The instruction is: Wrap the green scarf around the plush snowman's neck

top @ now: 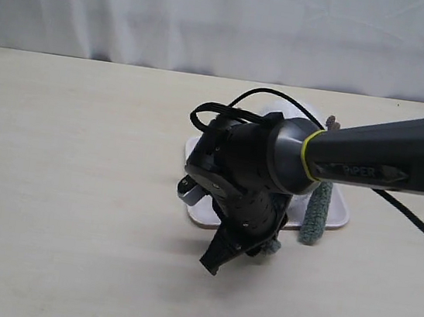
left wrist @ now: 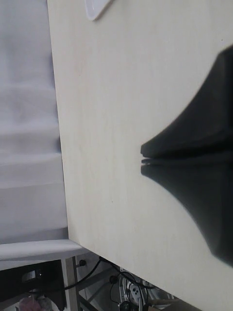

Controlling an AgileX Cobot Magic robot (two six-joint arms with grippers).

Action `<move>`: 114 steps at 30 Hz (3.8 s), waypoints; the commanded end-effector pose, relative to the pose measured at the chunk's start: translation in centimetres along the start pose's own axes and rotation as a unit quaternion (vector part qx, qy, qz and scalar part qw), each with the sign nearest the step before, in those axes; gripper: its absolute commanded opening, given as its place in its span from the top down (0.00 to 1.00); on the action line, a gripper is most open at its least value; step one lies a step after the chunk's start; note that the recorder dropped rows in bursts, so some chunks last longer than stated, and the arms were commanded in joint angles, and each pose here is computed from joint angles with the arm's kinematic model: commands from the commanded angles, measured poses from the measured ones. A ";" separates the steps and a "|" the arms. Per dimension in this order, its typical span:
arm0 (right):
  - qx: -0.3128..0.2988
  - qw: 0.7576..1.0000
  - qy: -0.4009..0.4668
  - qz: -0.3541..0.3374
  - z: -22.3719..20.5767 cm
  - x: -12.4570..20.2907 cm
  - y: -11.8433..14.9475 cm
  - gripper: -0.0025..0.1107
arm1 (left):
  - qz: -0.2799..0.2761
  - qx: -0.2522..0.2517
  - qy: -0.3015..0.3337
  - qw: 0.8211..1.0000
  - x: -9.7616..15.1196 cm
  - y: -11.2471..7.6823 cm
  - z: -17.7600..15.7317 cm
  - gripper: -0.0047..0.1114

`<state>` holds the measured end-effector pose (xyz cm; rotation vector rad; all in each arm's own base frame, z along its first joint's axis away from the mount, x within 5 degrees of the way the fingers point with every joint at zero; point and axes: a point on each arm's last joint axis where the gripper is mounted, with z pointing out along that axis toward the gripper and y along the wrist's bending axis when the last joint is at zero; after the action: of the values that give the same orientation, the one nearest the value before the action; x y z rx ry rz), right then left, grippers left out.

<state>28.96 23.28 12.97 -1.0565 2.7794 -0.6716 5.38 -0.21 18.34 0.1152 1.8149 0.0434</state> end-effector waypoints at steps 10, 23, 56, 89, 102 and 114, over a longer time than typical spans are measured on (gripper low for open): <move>0.014 0.999 0.032 -0.009 -2.0 1.5 -1.4 0.45 | -0.003 0.002 -0.006 1.000 -0.1 0.0 0.0 0.96; -0.032 0.987 -0.142 0.070 -11.0 4.2 -5.7 0.45 | -0.003 0.002 -0.006 1.000 -0.1 0.0 0.0 0.96; -0.142 0.913 -0.249 0.291 5.1 9.3 -10.9 0.45 | -0.003 0.002 -0.006 1.000 -0.1 0.0 0.0 0.96; -0.158 0.887 -0.236 0.365 0.9 11.4 -11.9 0.94 | -0.003 0.002 -0.006 1.000 -0.1 0.0 0.0 0.96; -0.233 0.898 -0.222 0.301 -0.8 10.5 -10.0 0.94 | -0.003 0.002 -0.006 1.000 -0.1 0.0 0.0 0.96; -0.349 0.857 -0.243 0.290 -2.6 8.7 -9.1 0.94 | -0.003 0.002 -0.006 1.000 -0.1 0.0 0.0 0.96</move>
<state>27.22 12.06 20.03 -0.2733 2.6423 0.5808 5.37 -0.21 18.33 0.1154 1.8167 0.0433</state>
